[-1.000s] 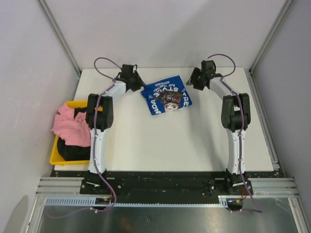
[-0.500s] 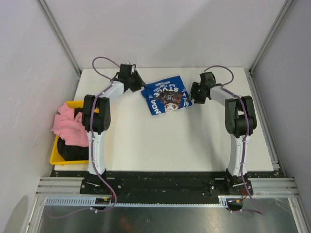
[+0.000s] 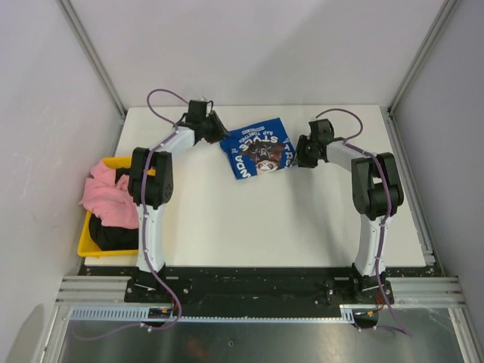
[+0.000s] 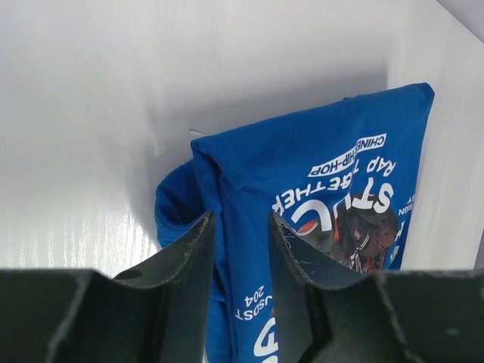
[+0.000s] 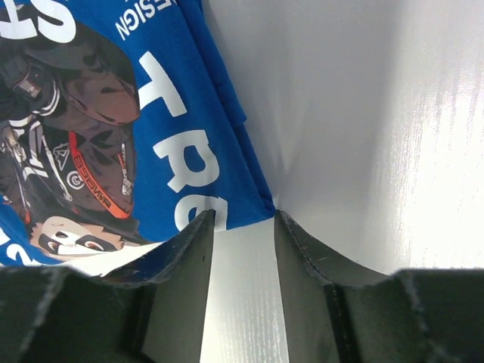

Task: Fold and stack the t-shirts
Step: Smooth out wrinkles on the folded tshirt

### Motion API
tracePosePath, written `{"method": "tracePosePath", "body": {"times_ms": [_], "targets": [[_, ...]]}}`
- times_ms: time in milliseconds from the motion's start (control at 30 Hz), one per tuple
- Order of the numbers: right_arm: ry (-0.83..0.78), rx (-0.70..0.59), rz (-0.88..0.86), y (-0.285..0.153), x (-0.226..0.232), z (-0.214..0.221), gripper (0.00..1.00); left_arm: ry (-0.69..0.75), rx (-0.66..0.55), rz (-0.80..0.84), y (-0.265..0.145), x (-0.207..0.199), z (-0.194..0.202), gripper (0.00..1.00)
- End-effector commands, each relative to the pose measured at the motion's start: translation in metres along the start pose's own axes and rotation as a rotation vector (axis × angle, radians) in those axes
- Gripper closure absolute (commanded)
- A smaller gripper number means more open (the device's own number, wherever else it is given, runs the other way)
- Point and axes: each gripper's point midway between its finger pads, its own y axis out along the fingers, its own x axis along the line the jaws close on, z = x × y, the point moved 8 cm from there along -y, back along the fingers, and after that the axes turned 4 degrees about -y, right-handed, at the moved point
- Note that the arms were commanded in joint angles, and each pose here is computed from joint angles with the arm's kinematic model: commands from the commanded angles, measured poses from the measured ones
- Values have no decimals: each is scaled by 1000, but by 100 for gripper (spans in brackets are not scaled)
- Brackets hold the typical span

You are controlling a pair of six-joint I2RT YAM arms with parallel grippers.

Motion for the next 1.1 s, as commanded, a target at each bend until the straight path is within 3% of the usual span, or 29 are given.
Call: {"method": "tracePosePath", "body": {"times_ms": [0,233,367,900,1067], "targets": [[-8,-56,-39,-9,12,-10,61,34,-44,42,2,-15,-13,63],[-16,-54,-26,-7,16,-6,87,23,-60,38,14,-15,-18,65],[-22,-57,-18,-10,19,-6,95,18,-68,36,21,-16,-20,67],[-31,-61,-1,-19,20,-8,100,15,-165,-41,31,-17,-28,80],[-33,-67,6,-23,20,-10,100,19,-186,-65,31,-16,-30,93]]}}
